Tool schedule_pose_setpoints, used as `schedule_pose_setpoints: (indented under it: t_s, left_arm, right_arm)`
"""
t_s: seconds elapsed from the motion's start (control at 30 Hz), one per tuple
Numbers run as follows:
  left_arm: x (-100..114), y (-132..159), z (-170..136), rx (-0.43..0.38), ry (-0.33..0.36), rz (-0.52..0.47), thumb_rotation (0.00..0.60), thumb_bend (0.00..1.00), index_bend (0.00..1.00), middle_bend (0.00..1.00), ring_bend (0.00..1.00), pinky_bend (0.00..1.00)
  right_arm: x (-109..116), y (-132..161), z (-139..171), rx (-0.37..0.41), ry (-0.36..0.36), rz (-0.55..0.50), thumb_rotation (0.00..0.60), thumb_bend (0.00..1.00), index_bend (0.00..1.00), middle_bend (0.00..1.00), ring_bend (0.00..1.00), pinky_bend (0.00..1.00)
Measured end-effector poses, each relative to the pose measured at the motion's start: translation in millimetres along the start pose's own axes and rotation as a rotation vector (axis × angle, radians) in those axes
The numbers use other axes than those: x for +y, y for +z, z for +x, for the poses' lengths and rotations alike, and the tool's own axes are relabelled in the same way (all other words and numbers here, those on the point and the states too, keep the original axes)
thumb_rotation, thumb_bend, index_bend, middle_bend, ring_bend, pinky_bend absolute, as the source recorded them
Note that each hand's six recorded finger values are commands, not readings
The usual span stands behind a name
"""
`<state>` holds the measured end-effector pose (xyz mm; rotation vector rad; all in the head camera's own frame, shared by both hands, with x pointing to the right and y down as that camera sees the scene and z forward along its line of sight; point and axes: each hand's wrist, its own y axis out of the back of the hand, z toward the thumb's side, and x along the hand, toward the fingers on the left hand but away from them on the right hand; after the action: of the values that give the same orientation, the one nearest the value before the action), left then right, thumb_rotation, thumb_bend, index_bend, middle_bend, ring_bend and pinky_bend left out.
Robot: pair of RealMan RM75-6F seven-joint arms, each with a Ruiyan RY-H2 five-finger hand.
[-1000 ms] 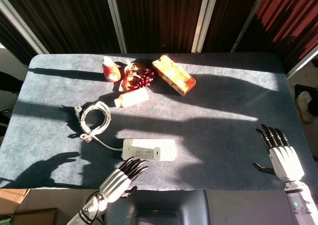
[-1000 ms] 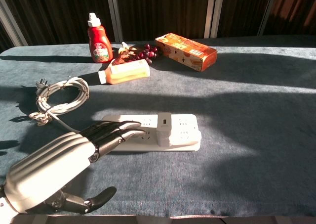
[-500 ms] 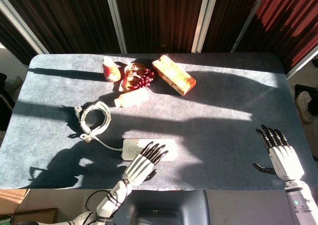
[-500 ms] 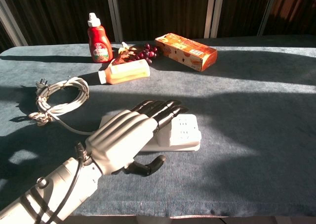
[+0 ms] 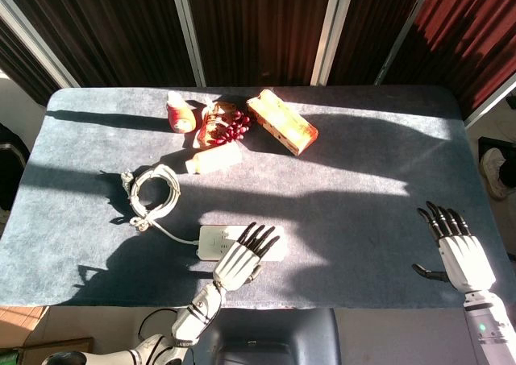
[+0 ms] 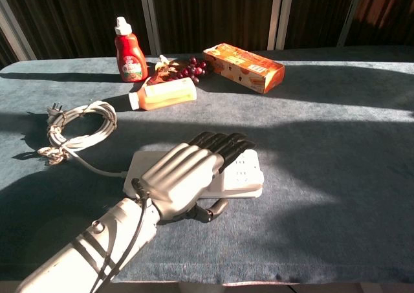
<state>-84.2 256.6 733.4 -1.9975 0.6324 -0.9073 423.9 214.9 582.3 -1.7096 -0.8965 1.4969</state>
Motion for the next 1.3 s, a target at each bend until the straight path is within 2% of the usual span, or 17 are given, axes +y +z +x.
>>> schedule_pose_setpoints:
  t_s: [0.23,0.37,0.67,0.9,1.1,1.23,1.3]
  left_arm:
    - [-5,-8,3,0.029,0.006,0.019,0.600,0.39,0.00,0.00,0.00,0.06]
    - [-3,-9,5,0.037,0.018,0.016,0.600,0.39,0.01,0.10,0.06,0.06]
    - [-2,-10,6,0.042,0.025,0.002,0.600,0.42,0.20,0.30,0.25,0.12]
    - [-1,-6,5,0.034,0.018,-0.018,0.600,0.48,0.27,0.37,0.32,0.23]
    - [-2,-7,6,0.040,0.001,-0.009,0.600,0.52,0.30,0.40,0.35,0.36]
    - [0,-5,7,0.037,0.000,-0.018,0.600,0.55,0.31,0.42,0.39,0.43]
    - [1,-4,7,0.035,0.002,-0.025,0.600,0.56,0.32,0.42,0.40,0.44]
  right_arm:
    - [2,-2,1,0.003,0.002,-0.005,0.600,0.22,0.00,0.00,0.00,0.00]
    - [2,-2,1,0.001,0.003,-0.005,0.600,0.22,0.00,0.00,0.00,0.00]
    - [0,-1,1,0.004,0.009,0.002,0.600,0.22,0.00,0.00,0.00,0.00]
    - [-7,5,-3,0.027,0.028,0.023,0.600,0.22,0.00,0.00,0.00,0.00]
    - [-13,22,-8,0.091,0.049,0.039,0.600,0.21,0.00,0.00,0.00,0.00]
    - [-18,43,-16,0.176,0.059,0.069,0.600,0.22,0.00,0.00,0.00,0.00]
    - [-21,54,-22,0.220,0.068,0.086,0.600,0.27,0.00,0.00,0.00,0.00]
